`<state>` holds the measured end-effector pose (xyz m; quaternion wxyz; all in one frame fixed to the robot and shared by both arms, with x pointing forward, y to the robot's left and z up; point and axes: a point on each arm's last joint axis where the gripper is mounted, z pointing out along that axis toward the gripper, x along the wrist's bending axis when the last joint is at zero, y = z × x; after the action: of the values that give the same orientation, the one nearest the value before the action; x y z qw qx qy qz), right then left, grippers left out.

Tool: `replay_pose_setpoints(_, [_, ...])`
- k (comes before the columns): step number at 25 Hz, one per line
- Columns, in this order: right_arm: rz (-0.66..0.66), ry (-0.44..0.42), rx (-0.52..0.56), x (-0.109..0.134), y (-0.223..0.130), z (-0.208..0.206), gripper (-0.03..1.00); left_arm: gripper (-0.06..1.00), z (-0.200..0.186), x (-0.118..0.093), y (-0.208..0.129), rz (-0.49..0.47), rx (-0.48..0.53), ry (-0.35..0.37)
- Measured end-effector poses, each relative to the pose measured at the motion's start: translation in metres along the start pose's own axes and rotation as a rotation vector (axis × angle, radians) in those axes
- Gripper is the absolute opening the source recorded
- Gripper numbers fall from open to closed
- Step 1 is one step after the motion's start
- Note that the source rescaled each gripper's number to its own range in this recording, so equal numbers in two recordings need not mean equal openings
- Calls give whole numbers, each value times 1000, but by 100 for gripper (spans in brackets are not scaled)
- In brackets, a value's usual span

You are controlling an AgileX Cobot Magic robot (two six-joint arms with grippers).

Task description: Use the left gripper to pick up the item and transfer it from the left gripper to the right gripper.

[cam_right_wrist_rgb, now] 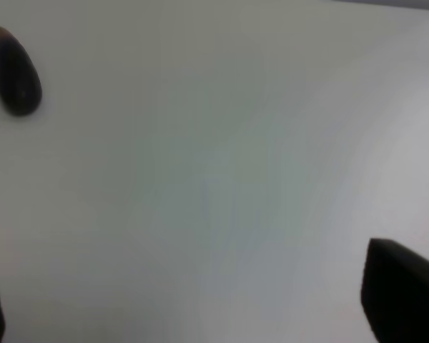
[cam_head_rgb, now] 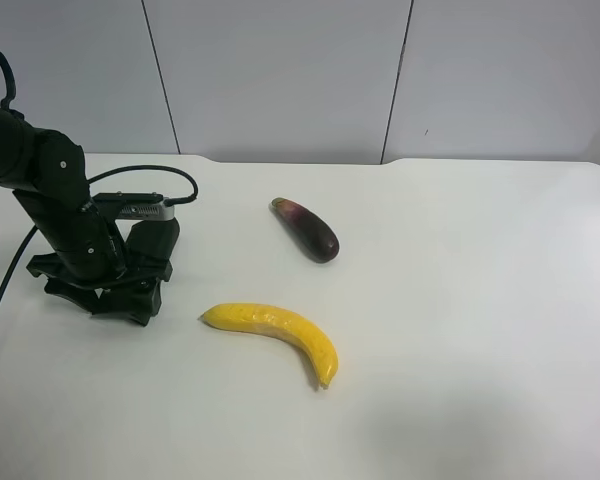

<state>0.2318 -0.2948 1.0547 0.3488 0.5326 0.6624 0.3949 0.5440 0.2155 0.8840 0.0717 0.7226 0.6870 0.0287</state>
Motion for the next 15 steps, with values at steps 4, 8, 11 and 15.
replay_pose_setpoints(4, [0, 0, 0, 0, 0, 0, 100, 19, 0, 0, 0, 0, -2, 0])
replay_pose_setpoints(8, [0, 0, 0, 0, 0, 0, 100, 19, 0, 0, 0, -2, -2, -1])
replay_pose_setpoints(11, [1, 0, 0, 0, 0, 0, 100, 18, -4, 0, 0, 2, -7, -2])
replay_pose_setpoints(15, [1, 0, 0, 0, 0, 0, 100, 16, -25, -1, 1, 22, -43, -11])
